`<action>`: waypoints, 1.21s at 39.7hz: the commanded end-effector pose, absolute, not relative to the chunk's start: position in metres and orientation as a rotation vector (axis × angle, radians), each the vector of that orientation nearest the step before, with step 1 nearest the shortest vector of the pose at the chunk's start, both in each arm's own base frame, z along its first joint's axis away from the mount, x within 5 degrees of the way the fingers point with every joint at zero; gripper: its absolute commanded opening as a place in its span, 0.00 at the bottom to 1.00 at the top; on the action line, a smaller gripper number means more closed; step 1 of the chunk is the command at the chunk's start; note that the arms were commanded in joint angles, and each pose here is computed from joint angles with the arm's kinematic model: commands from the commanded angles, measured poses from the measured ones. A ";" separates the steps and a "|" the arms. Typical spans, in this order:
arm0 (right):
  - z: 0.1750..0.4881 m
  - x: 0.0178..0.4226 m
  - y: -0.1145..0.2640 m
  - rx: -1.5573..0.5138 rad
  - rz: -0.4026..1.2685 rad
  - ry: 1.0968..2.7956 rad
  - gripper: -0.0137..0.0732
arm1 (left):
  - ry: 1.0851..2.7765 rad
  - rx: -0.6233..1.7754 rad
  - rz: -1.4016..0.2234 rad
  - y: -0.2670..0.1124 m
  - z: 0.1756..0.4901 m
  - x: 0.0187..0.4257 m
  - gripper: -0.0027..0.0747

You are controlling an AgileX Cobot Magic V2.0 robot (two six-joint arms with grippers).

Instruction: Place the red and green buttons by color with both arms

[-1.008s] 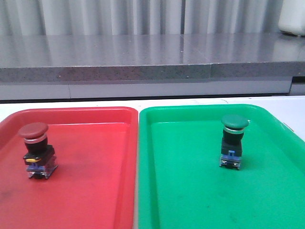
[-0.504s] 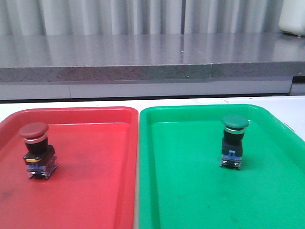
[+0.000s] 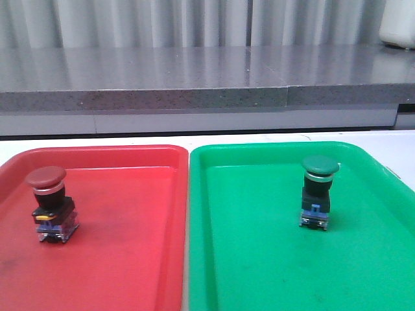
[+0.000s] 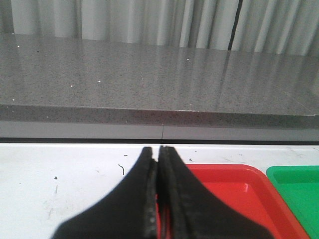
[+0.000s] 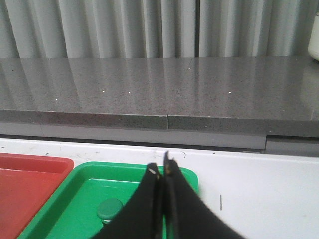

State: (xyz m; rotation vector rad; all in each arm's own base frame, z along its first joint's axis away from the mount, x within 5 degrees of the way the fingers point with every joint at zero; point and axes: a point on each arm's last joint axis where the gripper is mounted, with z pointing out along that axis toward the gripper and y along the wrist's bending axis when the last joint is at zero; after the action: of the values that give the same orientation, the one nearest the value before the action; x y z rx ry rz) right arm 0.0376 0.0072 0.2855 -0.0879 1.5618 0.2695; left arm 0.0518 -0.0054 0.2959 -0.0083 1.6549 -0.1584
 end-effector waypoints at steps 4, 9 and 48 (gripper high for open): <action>0.301 0.036 0.007 -0.095 0.260 1.452 0.02 | 1.556 -0.018 -0.167 -0.005 0.311 0.052 0.01; 0.301 0.036 0.007 -0.095 0.260 1.452 0.02 | 1.532 -0.016 -0.165 -0.005 0.304 0.052 0.01; 0.301 0.036 0.007 -0.096 0.260 1.454 0.02 | 1.531 -0.122 -0.084 0.001 0.201 0.056 0.01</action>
State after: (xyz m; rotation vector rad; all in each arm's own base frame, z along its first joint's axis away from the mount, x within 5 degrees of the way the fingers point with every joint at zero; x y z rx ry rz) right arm 0.0370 0.0071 0.2862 -0.0879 1.5516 0.2703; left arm 0.0562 0.0011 0.1996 -0.1164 1.6150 -0.0759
